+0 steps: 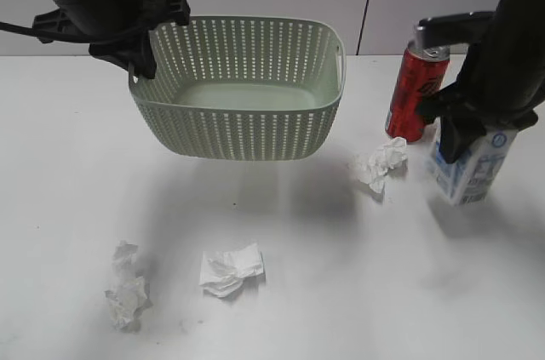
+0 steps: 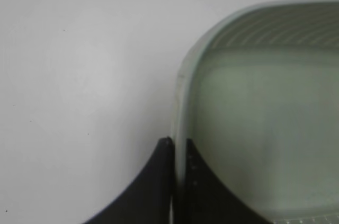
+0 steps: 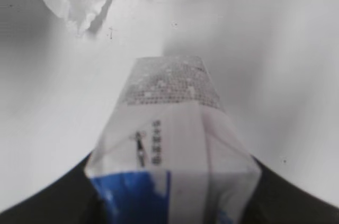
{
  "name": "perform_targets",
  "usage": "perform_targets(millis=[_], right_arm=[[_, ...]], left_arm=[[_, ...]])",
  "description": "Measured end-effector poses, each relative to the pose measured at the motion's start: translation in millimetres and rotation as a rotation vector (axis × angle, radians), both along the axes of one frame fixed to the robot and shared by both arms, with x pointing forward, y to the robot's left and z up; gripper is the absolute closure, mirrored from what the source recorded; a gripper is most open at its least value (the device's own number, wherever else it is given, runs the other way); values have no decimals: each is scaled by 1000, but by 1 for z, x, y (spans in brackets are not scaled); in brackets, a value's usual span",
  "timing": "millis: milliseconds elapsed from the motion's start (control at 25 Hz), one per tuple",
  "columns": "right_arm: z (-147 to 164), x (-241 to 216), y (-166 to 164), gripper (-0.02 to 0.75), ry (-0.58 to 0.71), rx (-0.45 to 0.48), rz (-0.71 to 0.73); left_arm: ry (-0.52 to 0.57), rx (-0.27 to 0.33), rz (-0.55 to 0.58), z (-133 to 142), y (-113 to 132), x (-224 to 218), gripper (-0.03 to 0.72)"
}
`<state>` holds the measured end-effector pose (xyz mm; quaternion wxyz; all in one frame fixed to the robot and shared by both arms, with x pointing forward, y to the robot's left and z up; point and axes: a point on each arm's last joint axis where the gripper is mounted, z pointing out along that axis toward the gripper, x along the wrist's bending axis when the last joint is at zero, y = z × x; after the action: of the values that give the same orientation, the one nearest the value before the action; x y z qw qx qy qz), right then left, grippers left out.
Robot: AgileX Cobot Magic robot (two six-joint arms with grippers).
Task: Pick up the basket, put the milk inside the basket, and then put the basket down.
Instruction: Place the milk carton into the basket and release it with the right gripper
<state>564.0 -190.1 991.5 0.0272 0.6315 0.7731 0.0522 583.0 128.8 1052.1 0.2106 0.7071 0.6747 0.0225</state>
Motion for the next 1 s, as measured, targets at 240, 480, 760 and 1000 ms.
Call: perform_targets(millis=[240, 480, 760, 1000], right_arm=[[71, 2, 2, 421, -73, 31, 16], [134, 4, 40, 421, -267, 137, 107], [178, -9, 102, 421, -392, 246, 262], [142, 9, 145, 421, -324, 234, 318]], left_arm=[[0, 0, 1, 0, 0, 0, 703], [0, 0, 1, 0, 0, 0, 703], [12, 6, 1, -5, -1, 2, 703], [47, 20, -1, -14, -2, 3, 703]])
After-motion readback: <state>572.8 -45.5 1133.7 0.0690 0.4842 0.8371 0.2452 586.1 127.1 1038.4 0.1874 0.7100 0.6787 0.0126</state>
